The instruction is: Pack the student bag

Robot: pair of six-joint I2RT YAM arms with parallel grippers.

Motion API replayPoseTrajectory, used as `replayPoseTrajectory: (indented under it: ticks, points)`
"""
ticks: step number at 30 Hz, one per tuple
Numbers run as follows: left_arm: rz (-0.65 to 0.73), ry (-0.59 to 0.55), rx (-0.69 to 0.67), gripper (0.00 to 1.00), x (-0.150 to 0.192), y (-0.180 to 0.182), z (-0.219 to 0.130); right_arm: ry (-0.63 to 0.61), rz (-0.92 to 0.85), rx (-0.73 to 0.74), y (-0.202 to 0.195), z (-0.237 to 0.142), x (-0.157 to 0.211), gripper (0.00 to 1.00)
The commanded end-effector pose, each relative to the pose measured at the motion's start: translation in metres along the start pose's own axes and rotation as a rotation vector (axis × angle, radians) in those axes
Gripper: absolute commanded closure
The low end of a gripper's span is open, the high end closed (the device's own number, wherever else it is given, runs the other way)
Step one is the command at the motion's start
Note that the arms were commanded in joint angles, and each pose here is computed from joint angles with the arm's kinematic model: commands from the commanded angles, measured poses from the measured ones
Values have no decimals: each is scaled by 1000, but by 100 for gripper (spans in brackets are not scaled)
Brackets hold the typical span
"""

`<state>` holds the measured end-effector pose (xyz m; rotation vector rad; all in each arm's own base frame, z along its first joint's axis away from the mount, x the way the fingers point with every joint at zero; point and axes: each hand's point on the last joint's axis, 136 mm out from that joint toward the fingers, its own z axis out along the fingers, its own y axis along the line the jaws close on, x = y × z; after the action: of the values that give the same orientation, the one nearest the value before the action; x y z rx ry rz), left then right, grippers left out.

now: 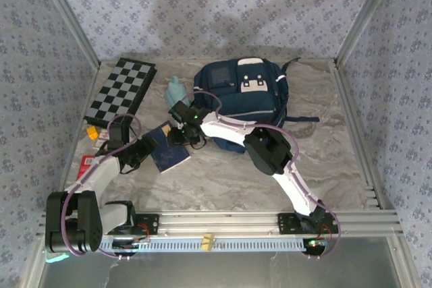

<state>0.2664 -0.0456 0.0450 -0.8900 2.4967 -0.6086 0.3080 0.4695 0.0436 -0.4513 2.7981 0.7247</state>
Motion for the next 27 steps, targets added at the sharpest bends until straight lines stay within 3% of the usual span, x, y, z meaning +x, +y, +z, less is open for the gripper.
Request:
replayPoseTrajectory:
  ticks: [1, 5, 13, 21, 27]
  points:
    - [3, 14, -23, 30, 3, 7, 2, 34, -35, -30, 18, -6, 7, 45]
    - [-6, 29, -41, 30, 6, 12, 5, 57, -33, -66, 27, -12, 12, 45]
    - [-13, 42, -22, 31, 8, 8, 7, 60, 34, 47, -7, 0, 11, 42]
    - [-9, 57, 9, 31, 10, 3, 8, 82, 27, -10, 11, 10, 12, 41]
    - [-8, 57, 6, 31, 11, 4, 9, 78, 5, -45, 30, -3, 9, 41]
